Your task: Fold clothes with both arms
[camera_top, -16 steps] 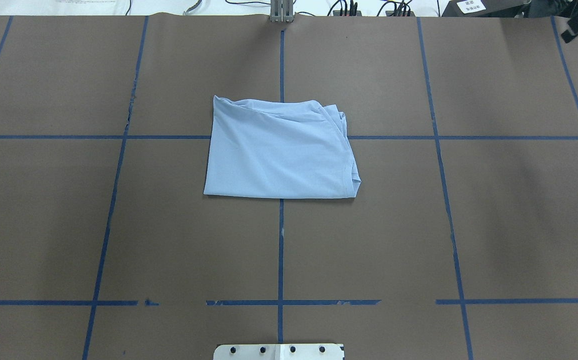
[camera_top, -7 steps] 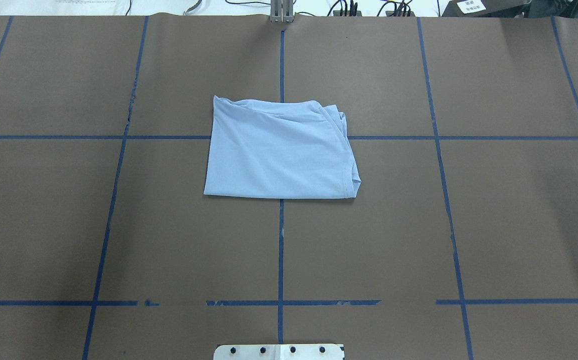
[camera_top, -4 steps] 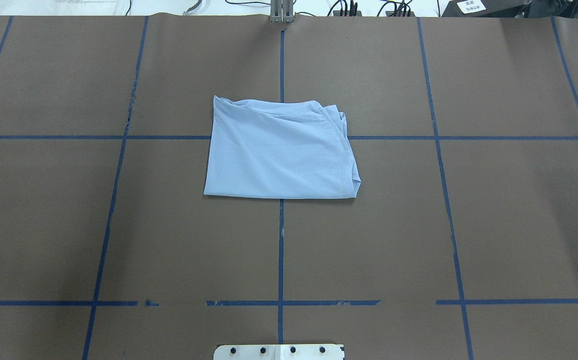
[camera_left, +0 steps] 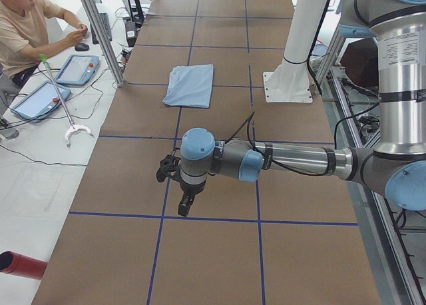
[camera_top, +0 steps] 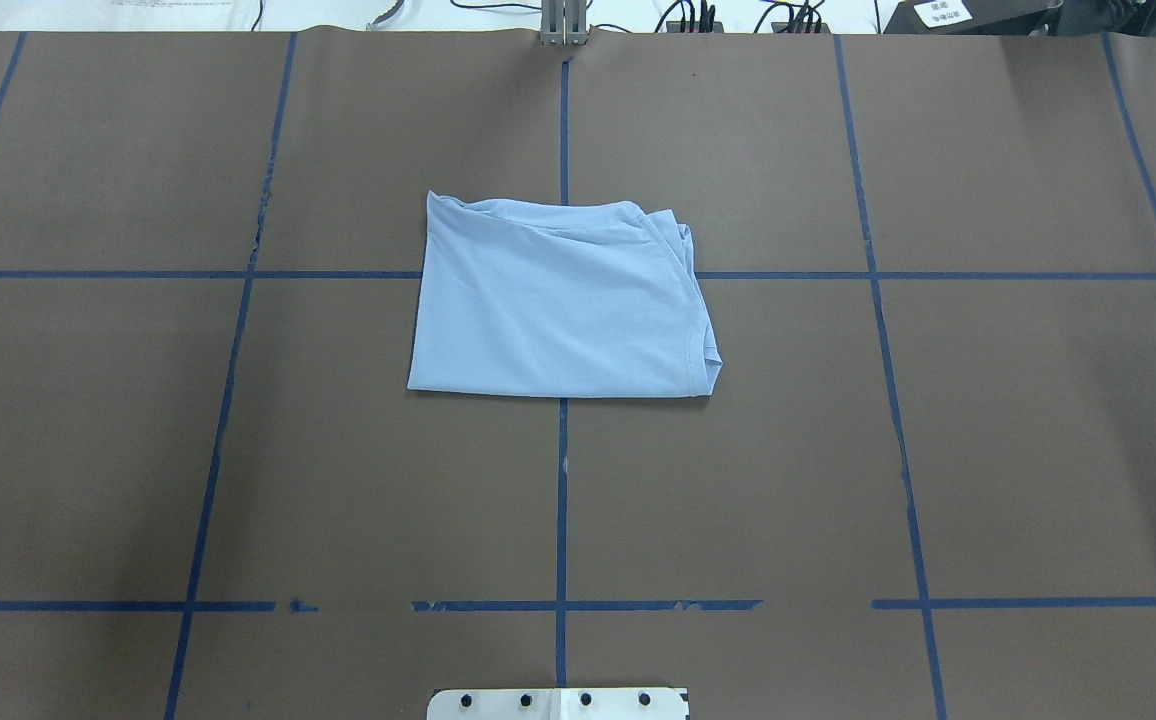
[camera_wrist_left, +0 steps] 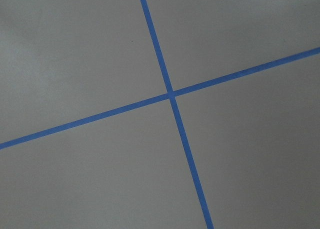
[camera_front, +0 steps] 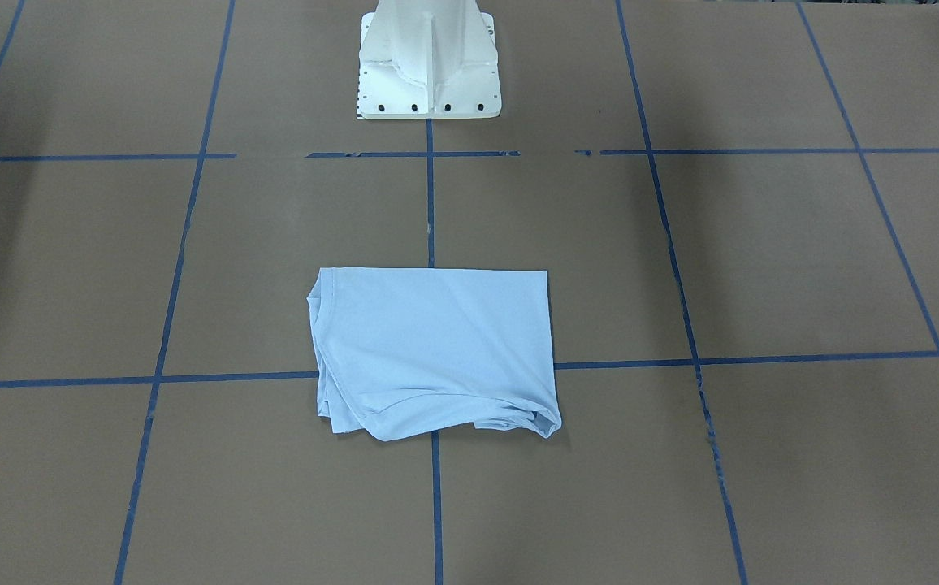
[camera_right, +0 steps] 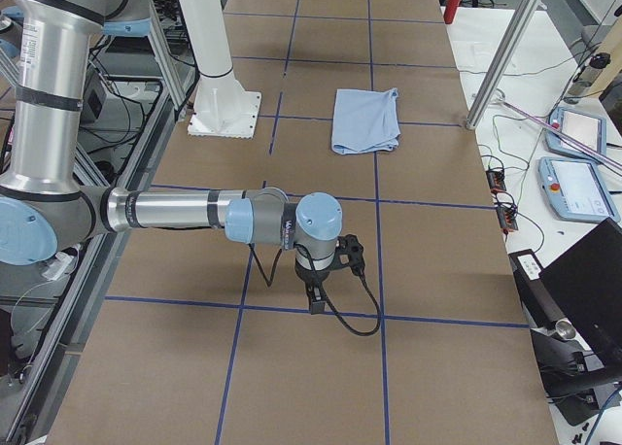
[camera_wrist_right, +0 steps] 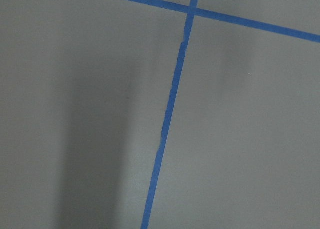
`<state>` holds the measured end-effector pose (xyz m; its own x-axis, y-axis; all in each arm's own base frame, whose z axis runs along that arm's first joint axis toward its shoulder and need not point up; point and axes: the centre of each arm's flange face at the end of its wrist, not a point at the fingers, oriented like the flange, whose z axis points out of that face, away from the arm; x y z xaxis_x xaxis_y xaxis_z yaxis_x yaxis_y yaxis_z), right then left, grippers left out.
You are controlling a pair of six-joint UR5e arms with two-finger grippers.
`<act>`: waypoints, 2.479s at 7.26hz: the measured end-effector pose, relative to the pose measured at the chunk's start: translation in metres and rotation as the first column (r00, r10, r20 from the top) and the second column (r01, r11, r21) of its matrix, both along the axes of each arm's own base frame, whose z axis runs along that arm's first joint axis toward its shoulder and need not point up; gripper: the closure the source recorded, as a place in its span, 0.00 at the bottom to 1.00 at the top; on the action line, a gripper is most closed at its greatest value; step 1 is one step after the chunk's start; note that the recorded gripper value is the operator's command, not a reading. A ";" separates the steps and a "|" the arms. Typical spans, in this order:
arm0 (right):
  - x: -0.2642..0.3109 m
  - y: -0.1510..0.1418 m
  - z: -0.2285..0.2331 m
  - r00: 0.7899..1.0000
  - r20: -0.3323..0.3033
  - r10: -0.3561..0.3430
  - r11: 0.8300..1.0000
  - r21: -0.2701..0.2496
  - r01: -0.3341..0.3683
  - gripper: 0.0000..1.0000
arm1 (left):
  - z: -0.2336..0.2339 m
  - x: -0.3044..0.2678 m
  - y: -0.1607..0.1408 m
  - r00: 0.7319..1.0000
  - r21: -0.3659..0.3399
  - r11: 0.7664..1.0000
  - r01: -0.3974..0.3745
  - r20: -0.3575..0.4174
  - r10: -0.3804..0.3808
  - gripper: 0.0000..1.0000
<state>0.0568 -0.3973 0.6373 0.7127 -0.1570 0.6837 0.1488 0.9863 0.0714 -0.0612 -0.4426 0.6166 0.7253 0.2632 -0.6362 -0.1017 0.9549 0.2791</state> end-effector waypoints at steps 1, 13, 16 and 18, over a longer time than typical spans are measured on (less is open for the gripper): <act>0.000 0.001 0.001 0.999 -0.002 0.042 0.998 -0.041 -0.042 0.00 | 0.009 0.003 0.004 0.999 -0.025 1.000 -0.007 -0.041 0.006 0.00; 0.003 -0.002 -0.001 0.997 -0.042 0.066 0.997 -0.048 -0.068 0.00 | 0.012 0.004 0.008 0.997 -0.106 0.994 -0.015 -0.078 0.007 0.00; 0.003 -0.004 -0.004 0.997 -0.040 0.067 0.997 -0.033 -0.068 0.00 | 0.009 0.004 0.007 0.997 -0.081 0.997 -0.016 -0.078 0.010 0.00; 0.003 -0.004 -0.007 0.997 -0.039 0.069 0.997 -0.025 -0.070 0.00 | 0.010 0.004 0.009 0.997 -0.082 0.997 -0.016 -0.078 0.009 0.00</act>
<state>0.0595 -0.4017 0.6303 0.7471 -0.0884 0.6588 0.0821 0.9958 0.0405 -0.0569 -0.4341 0.6268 0.6701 0.2164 -0.7100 -0.0951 0.9737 0.2071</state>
